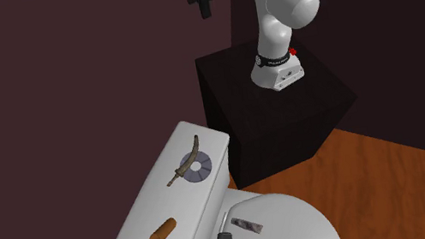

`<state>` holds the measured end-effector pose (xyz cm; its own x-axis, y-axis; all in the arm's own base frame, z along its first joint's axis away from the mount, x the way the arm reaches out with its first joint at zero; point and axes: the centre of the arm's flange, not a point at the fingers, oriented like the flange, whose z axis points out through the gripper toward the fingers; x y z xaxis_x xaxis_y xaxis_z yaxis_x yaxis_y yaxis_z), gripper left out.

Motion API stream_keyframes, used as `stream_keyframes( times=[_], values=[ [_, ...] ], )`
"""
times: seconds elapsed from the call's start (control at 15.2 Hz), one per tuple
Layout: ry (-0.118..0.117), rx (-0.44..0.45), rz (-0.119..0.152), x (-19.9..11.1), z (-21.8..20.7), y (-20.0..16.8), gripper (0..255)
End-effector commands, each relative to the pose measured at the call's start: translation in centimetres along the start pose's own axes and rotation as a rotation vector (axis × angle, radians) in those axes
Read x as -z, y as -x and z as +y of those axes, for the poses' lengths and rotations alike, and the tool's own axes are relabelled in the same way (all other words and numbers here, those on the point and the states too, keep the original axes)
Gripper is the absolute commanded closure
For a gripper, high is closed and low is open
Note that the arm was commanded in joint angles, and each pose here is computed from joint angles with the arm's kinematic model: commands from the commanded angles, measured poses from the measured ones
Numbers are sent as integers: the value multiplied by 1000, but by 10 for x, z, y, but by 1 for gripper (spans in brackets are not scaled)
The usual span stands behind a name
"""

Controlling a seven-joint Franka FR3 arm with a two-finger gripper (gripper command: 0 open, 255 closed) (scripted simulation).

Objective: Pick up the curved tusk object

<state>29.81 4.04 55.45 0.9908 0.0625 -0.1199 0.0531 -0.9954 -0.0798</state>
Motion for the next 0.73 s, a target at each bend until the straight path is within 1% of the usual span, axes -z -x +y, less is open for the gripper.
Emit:
stream_keyframes(
  times=[0.0, 0.66],
  values=[
    [0, 0, 0, 0, 0, 0, 0],
    [19, 140, 46, -115, -27, -54, 0]
  ],
)
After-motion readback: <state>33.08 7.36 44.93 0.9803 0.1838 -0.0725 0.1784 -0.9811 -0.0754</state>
